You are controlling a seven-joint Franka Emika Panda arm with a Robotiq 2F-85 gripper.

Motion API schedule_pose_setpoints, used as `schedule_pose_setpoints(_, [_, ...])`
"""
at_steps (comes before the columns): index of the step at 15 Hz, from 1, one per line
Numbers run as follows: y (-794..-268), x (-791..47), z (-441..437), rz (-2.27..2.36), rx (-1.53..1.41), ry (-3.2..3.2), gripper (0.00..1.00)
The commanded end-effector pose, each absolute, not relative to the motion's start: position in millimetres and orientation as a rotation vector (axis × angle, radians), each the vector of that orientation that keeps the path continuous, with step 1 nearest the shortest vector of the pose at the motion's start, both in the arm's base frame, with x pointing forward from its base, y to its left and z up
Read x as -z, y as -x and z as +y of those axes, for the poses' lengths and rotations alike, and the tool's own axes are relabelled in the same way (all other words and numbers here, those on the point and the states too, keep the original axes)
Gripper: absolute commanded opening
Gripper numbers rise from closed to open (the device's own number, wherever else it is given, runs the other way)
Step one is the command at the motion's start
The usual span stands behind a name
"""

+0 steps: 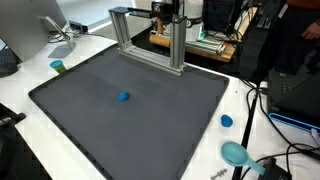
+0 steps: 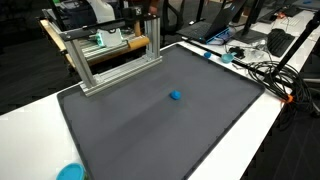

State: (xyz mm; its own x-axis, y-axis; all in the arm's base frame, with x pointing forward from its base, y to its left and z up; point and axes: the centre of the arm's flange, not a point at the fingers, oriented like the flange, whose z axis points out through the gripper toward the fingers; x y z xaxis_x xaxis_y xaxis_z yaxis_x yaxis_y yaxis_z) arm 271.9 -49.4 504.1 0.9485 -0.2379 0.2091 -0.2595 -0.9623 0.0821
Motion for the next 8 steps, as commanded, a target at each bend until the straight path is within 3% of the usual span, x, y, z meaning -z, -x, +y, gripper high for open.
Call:
schedule_pose_setpoints(1, [-285.8,-505.6,-22.4,-0.322,-0.378,-3.056,1.0])
schedule_pose_setpoints(8, [-328.9,-491.6,-7.4,-0.194,-0.484,-3.085,1.0])
